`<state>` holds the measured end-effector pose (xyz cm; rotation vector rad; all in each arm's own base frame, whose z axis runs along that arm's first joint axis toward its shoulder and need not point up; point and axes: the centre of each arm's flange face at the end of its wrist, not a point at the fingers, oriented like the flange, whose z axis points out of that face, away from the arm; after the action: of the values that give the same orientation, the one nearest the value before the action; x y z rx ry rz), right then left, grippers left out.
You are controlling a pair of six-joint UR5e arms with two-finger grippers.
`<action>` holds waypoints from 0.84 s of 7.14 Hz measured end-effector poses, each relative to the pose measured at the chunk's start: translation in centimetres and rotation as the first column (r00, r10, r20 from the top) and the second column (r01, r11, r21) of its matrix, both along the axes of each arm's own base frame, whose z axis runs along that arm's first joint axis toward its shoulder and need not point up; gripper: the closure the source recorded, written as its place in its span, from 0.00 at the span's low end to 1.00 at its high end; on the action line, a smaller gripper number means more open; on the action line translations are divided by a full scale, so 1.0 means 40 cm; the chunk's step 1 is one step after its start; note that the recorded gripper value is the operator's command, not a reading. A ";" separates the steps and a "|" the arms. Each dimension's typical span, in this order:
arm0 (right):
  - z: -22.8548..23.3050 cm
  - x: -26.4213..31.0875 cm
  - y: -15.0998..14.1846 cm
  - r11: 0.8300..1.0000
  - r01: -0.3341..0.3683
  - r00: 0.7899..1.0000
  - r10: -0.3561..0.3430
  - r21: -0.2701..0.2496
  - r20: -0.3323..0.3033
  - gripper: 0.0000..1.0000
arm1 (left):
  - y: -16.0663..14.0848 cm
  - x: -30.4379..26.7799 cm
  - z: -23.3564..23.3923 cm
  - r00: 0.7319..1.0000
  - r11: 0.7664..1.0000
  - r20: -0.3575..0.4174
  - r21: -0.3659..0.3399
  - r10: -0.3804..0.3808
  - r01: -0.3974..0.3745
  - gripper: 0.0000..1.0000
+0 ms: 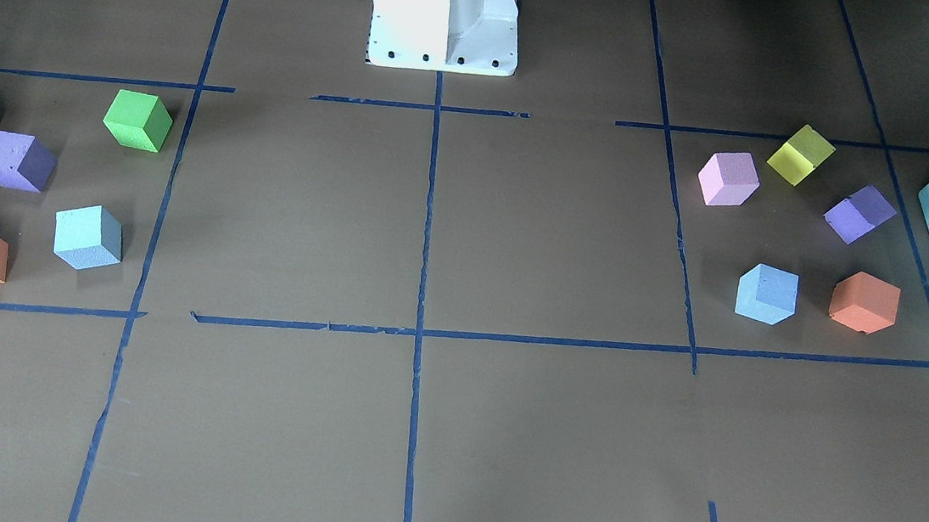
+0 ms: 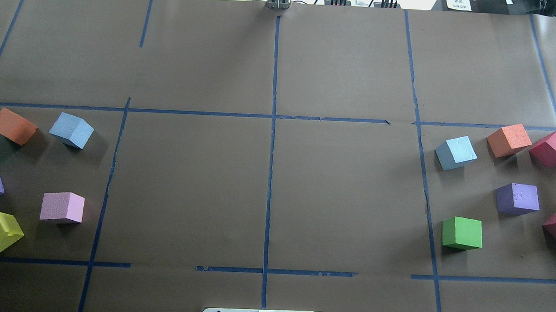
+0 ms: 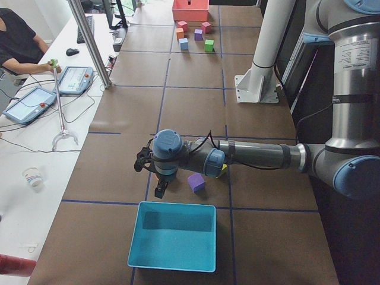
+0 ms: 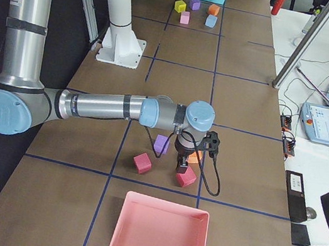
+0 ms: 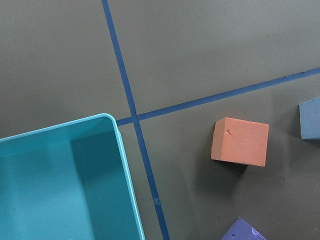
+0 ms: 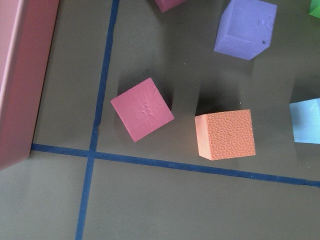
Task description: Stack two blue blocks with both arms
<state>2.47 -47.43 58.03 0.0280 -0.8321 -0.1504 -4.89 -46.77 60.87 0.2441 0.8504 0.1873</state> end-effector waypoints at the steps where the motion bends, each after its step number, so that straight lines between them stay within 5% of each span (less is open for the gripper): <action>1: -0.029 -0.046 -0.010 1.000 0.008 1.000 -0.008 0.016 0.027 0.01 | 0.000 0.000 -0.002 1.000 1.000 -0.001 0.000 -0.001 0.001 0.00; 6: -0.141 -0.533 -0.010 0.992 -0.065 0.997 0.068 0.105 -0.025 0.04 | 0.001 0.001 -0.014 1.000 1.000 -0.004 0.007 -0.003 0.003 0.00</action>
<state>-18.87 -47.83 52.38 0.1510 -0.7930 -0.1310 -4.87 -46.71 60.31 0.2524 0.8529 0.1866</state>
